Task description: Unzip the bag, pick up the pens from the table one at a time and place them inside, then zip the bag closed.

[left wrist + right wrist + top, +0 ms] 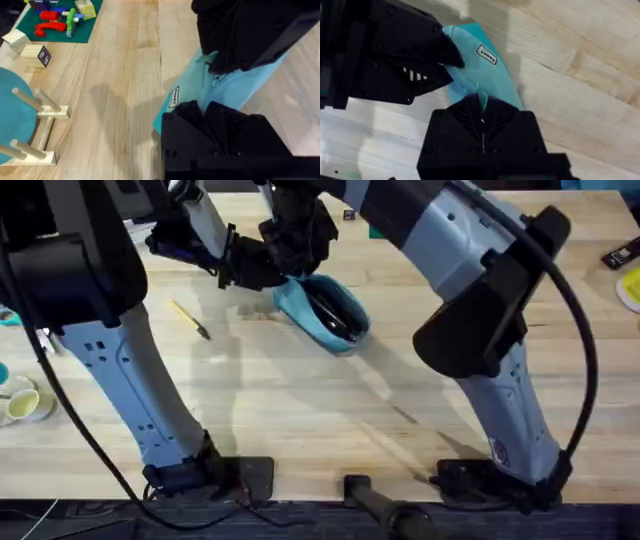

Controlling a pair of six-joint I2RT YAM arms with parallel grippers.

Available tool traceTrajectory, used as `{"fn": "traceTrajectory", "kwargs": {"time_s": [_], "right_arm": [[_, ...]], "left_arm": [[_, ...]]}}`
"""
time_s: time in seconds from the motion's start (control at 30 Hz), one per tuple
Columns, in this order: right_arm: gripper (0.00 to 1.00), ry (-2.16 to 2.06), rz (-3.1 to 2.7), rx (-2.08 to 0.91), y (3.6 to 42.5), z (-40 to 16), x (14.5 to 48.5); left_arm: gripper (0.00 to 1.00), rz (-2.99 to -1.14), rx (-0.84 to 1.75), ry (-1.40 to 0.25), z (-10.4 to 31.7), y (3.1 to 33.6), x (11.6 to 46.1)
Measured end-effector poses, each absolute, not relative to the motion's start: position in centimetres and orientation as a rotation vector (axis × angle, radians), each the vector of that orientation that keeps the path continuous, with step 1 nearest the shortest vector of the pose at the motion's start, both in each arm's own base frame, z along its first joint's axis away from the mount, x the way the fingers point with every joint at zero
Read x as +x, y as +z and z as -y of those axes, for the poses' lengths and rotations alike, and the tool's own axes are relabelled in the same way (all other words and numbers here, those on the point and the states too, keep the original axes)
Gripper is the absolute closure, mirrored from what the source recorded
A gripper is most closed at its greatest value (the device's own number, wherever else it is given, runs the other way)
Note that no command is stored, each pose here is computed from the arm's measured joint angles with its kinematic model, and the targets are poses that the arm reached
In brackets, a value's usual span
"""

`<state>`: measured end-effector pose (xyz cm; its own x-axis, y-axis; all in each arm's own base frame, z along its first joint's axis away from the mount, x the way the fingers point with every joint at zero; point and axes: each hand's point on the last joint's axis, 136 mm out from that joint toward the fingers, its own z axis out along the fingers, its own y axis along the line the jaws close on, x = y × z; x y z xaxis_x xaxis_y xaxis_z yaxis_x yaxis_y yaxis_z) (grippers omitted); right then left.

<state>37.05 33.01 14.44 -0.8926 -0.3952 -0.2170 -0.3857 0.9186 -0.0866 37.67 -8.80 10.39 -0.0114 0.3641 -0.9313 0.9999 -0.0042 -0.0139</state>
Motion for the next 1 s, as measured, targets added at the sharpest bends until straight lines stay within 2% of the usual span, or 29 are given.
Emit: {"fn": "traceTrajectory", "kwargs": {"time_s": [0.2, 0.47, 1.0], "right_arm": [[0.967, -0.055, -2.865, -0.519, 14.6, -32.9, 36.9], [0.967, 0.009, -2.857, -0.483, 16.7, -32.8, 36.2], [0.967, 0.020, -2.880, -0.469, 16.7, -32.8, 35.8]], "left_arm": [[0.958, -1.485, 1.478, -1.024, 8.8, 10.4, 37.7], [0.958, -1.482, 1.470, -1.026, 8.9, 10.5, 37.7], [0.958, -1.482, 1.472, -1.025, 8.9, 10.5, 37.7]]}}
